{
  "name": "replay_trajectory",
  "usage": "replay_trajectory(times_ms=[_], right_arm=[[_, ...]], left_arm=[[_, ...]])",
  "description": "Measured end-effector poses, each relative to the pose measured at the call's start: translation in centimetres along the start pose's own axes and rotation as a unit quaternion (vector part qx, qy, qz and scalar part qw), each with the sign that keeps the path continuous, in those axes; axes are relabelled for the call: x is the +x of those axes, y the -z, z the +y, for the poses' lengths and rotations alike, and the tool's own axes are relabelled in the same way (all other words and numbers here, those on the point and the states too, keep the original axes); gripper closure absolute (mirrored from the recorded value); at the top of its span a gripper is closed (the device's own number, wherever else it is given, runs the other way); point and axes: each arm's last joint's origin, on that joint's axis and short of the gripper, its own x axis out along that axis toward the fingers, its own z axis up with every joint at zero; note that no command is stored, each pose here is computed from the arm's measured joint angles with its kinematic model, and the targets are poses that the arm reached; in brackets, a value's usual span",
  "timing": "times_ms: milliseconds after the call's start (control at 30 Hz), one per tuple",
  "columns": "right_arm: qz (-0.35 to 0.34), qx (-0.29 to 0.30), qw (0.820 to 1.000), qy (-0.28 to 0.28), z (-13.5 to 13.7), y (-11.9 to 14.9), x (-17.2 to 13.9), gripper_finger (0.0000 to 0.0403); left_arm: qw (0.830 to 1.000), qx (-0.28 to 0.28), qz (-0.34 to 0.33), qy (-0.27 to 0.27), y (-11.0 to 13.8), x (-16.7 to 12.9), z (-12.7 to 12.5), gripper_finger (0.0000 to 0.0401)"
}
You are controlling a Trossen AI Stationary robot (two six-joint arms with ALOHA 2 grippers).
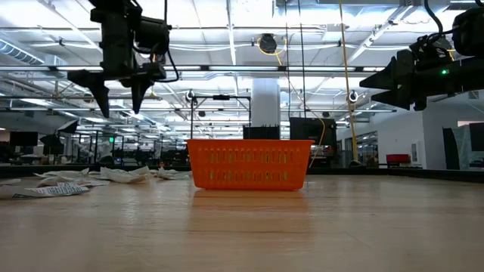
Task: Pick & Place First Aid Supplies
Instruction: Put the green bandage into the green bin
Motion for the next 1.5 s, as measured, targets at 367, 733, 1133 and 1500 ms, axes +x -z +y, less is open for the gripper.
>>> replay_trajectory(times_ms=[367, 733, 1133, 1500], right_arm=[[0.000, 0.000, 1.000, 0.000, 0.0, 0.0, 0.0, 0.0009], [0.001, 0.000, 1.000, 0.000, 0.0, 0.0, 0.0, 0.0009], [0.002, 0.000, 1.000, 0.000, 0.0, 0.0, 0.0, 0.0009], [0.002, 0.000, 1.000, 0.000, 0.0, 0.0, 0.0, 0.0009]], left_arm=[[0.996, -0.079, 0.005, -0.030, -0.2, -0.1, 0.8, 0.0188], [0.993, -0.088, 0.016, -0.070, -0.5, 3.5, 0.8, 0.0207], [0.989, -0.075, 0.044, -0.121, -1.1, 9.4, -0.4, 0.0181], [0.989, -0.053, 0.068, -0.120, -1.8, 12.4, -1.2, 0.0206]])
